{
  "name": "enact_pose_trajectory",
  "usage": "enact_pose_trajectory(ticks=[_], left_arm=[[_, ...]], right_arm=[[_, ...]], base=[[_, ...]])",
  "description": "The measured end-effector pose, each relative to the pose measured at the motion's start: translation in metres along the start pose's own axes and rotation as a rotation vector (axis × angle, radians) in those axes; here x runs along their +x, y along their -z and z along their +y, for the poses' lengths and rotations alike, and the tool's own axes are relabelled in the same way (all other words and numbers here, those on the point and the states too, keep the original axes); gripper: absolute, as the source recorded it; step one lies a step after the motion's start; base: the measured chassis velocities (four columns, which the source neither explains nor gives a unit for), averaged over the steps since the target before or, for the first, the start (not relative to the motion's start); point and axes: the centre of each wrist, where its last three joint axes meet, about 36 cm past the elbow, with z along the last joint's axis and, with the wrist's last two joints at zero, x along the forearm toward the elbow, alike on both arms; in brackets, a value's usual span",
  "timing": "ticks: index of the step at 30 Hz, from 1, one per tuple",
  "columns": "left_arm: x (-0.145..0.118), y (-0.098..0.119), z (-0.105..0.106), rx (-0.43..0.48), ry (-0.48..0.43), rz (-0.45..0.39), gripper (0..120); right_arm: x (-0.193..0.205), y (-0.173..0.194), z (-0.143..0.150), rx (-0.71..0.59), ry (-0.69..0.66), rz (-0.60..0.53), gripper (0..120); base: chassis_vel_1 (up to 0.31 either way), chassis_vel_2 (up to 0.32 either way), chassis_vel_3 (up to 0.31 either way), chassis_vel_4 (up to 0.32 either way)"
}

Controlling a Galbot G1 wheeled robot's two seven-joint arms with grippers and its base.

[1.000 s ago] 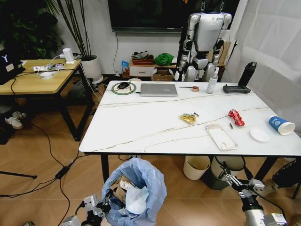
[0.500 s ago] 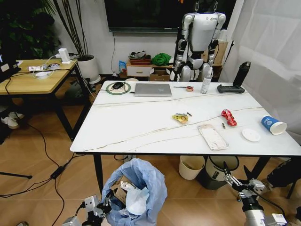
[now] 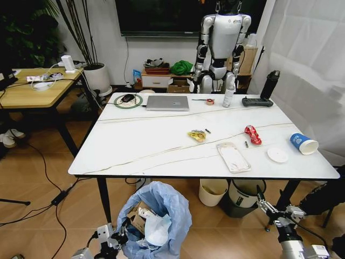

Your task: Pick up the trash bin and place the trash from the table into it.

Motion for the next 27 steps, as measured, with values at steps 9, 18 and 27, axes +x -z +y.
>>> enact_pose_trajectory(ticks=[9, 18, 27], left_arm=[[0.000, -0.001, -0.002, 0.002, -0.003, 0.000, 0], [0.001, -0.002, -0.002, 0.001, -0.002, 0.000, 0], [0.005, -0.005, -0.001, 0.006, 0.007, 0.004, 0]], right_arm=[[0.000, 0.000, 0.000, 0.002, 0.003, -0.002, 100], [-0.001, 0.002, -0.002, 0.013, 0.027, -0.004, 100], [-0.016, 0.010, -0.003, 0.064, 0.142, -0.002, 100]], base=[[-0.070, -0.078, 0.071, 0.066], [-0.105, -0.095, 0.102, 0.091], [-0.068, -0.075, 0.062, 0.061]])
